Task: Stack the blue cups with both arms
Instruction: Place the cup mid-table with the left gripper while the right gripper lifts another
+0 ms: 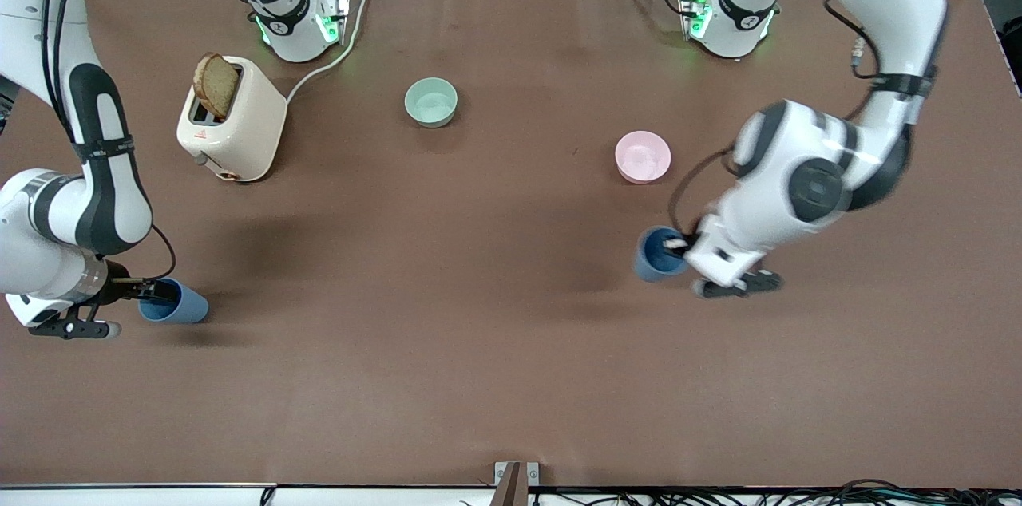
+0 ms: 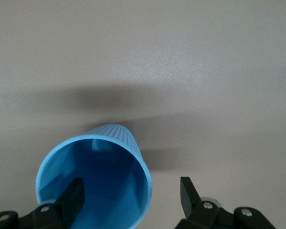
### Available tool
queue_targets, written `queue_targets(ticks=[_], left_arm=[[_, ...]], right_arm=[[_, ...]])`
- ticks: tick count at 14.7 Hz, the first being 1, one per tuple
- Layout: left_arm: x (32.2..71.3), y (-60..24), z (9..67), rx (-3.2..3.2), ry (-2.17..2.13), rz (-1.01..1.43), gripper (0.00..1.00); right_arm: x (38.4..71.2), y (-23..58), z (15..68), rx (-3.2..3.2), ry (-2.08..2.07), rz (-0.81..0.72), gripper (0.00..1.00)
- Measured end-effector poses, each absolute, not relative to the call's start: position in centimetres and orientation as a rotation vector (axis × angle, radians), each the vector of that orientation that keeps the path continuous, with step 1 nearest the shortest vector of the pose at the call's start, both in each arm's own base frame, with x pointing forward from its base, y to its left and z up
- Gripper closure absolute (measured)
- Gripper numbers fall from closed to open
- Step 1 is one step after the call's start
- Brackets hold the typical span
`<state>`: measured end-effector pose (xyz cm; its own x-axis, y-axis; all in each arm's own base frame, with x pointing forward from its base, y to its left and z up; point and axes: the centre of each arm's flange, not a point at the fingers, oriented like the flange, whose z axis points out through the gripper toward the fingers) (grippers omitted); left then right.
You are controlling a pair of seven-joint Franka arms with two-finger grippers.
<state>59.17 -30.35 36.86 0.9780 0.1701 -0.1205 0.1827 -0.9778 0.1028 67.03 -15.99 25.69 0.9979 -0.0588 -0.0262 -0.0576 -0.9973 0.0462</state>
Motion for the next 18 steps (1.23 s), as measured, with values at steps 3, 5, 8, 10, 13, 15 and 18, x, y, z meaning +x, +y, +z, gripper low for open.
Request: queue_targets(ticks=[3, 5, 8, 10, 13, 15, 18], left_arm=[[52.9, -41.6, 34.9, 3.019, 0.365, -0.231, 0.95], [50.9, -45.6, 32.1, 2.997, 0.430, -0.208, 0.95], [49.9, -48.2, 27.5, 2.992, 0.482, -0.155, 0.95], [49.8, -48.6, 25.4, 3.009, 0.474, -0.144, 0.95], [50.7, -48.2, 24.9, 3.006, 0.488, -0.135, 0.86], [52.0, -48.3, 26.6, 2.976, 0.499, -0.094, 0.69], [56.1, -46.6, 33.2, 2.936, 0.554, 0.014, 0.40]], right_arm=[[67.2, -15.9, 25.0, 3.112, -0.074, -0.027, 0.41], [67.2, -15.8, 25.0, 3.120, -0.051, -0.018, 0.62], [67.2, -15.8, 25.1, 3.128, -0.042, -0.033, 0.93], [67.3, -15.2, 26.4, 3.139, -0.031, -0.065, 0.97], [67.4, -12.1, 33.2, 3.159, -0.028, -0.082, 0.97], [66.5, -8.6, 39.2, 3.173, -0.057, -0.107, 0.97], [64.5, -2.6, 45.9, 3.182, -0.096, -0.122, 0.97]])
